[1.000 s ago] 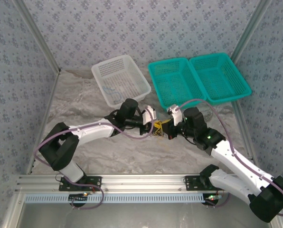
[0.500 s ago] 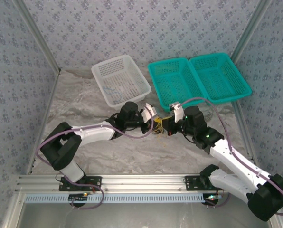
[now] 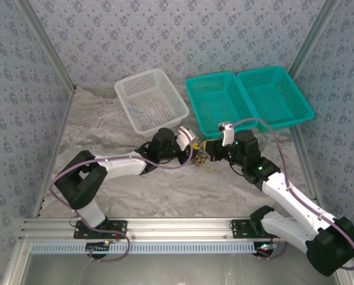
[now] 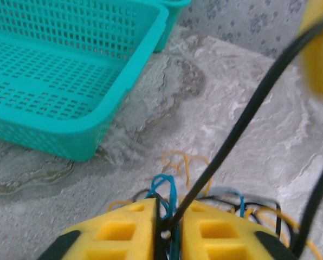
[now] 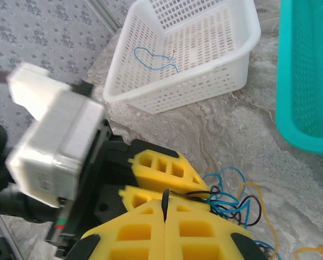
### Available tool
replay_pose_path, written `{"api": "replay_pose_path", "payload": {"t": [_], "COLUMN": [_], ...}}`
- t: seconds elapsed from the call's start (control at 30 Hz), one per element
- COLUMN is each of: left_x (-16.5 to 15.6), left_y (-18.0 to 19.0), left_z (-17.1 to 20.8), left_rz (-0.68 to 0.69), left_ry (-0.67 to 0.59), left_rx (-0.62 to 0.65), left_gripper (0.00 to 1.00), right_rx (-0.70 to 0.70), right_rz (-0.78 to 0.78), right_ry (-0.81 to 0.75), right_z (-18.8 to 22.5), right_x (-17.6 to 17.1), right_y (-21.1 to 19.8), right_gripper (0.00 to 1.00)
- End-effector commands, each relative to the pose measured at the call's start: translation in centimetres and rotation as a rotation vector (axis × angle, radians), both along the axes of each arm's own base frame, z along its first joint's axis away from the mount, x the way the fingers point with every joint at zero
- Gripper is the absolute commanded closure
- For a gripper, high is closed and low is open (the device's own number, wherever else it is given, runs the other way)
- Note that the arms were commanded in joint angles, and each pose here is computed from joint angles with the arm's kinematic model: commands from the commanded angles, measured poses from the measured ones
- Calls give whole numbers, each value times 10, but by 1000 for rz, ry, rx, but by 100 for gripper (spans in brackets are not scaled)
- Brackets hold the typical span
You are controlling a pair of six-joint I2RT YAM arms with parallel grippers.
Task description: Untangle the cables
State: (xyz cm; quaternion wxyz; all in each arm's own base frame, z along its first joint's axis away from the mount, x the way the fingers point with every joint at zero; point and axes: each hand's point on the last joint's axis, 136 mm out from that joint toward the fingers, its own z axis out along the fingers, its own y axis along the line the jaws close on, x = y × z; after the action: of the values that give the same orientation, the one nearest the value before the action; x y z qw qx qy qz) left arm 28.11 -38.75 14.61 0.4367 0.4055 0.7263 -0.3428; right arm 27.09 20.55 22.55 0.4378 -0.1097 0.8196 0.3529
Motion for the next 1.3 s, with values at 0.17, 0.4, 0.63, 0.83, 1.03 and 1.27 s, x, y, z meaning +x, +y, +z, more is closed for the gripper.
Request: {"api": "replay_pose_path", "payload": {"t": [0.17, 0.4, 0.63, 0.83, 1.03, 1.27], "left_x": [1, -5, -31, -30, 4, 18], "left_y": [15, 23, 44, 50, 42, 20], "left_z": [-56, -33, 1, 11, 55, 83], "left_rz": [56, 77, -15, -23, 140, 256], "left_ry": [140, 119, 93, 39, -102, -247], "left_rx": [147, 60, -119, -93, -108, -91], "left_gripper": [68, 36, 1, 1, 1, 1], "right_rx": [180, 127, 129, 106, 120, 201], "right_rz": [54, 3, -34, -40, -80, -164], "right_ry": [-265, -236, -130, -66, 10, 87], "right_z": [96, 88, 65, 52, 37, 29], "right_x": [0, 6, 16, 20, 26, 34], "right_y": [9, 2, 4, 8, 11, 9], "right_gripper": [100, 100, 100, 100, 100, 100]}}
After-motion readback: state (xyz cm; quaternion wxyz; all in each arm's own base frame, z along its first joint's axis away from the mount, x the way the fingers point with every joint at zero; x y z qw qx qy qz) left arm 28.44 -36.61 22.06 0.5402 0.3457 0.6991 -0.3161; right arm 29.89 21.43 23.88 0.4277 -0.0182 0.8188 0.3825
